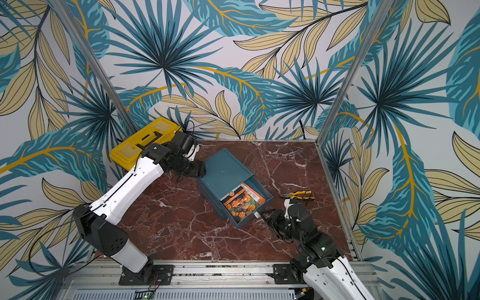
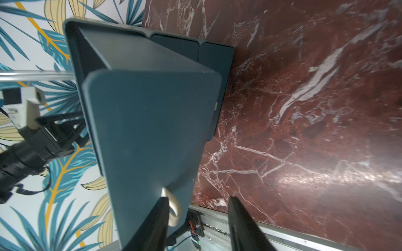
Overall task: Take the seed bags out of the drawer
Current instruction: Open the drawer in the storage box, then pick up the seed packet from the drawer.
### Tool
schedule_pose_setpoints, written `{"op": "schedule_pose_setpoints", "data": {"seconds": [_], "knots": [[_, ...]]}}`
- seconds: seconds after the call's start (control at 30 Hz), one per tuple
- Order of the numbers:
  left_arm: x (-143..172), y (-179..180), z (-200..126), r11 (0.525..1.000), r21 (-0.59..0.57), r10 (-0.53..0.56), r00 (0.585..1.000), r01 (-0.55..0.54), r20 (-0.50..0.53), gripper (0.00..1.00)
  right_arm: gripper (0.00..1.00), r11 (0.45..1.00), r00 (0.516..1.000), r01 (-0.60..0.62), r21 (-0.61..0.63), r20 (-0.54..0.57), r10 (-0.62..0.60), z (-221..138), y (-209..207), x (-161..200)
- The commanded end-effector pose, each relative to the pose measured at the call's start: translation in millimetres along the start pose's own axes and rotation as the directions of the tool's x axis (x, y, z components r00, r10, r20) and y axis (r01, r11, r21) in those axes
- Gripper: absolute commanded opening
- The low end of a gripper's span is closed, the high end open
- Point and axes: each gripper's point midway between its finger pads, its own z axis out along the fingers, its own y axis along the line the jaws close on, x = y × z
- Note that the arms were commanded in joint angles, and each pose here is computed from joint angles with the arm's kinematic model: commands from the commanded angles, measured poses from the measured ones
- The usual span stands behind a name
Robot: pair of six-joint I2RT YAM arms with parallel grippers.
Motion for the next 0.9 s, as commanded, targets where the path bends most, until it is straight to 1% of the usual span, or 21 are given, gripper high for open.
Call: {"op": "schedule_pose_setpoints", "data": {"seconds": [0.0, 0.13, 0.27, 0.37, 0.47, 0.63, 0.73, 0.87], "knots": [[-8.5, 3.0, 1.2, 1.000, -0.027, -0.008, 1.000, 0.009, 0.008, 0.76, 0.52, 0.989, 0.997, 0.067, 0.135, 0.019, -0.070, -15.1, -23.5, -1.6], [-13.0, 3.3, 0.3, 0.999, -0.032, -0.013, 1.000, 0.014, 0.024, 0.77, 0.55, 0.974, 0.992, 0.109, 0.199, 0.041, -0.120, -29.2, -28.0, -6.9], [-20.6, 2.1, -4.9, 0.999, -0.034, -0.016, 0.999, 0.018, 0.049, 0.78, 0.55, 0.941, 0.978, 0.161, 0.296, 0.079, -0.192, -48.1, -30.5, -19.3], [-29.7, -0.3, -14.3, 0.999, -0.029, -0.014, 0.997, 0.016, 0.078, 0.80, 0.63, 0.909, 0.953, 0.210, 0.360, 0.131, -0.272, -66.4, -20.8, -36.3], [-40.4, -2.1, -28.7, 1.000, -0.025, -0.011, 0.994, 0.014, 0.111, 0.82, 0.69, 0.878, 0.916, 0.262, 0.401, 0.184, -0.358, -82.2, -2.9, -54.7], [-56.4, -1.3, -54.8, 0.999, -0.014, -0.027, 0.986, 0.030, 0.162, 0.85, 0.77, 0.811, 0.830, 0.360, 0.461, 0.238, -0.504, -99.2, 33.4, -83.2], [-62.1, -2.3, -72.6, 0.999, 0.008, -0.048, 0.981, 0.048, 0.190, 0.84, 0.82, 0.766, 0.783, 0.426, 0.481, 0.229, -0.579, -100.8, 58.0, -94.5], [-57.2, -3.6, -92.4, 0.993, 0.058, -0.110, 0.975, 0.101, 0.193, 0.84, 0.83, 0.685, 0.716, 0.567, 0.457, 0.139, -0.685, -88.9, 100.0, -99.0]]}}
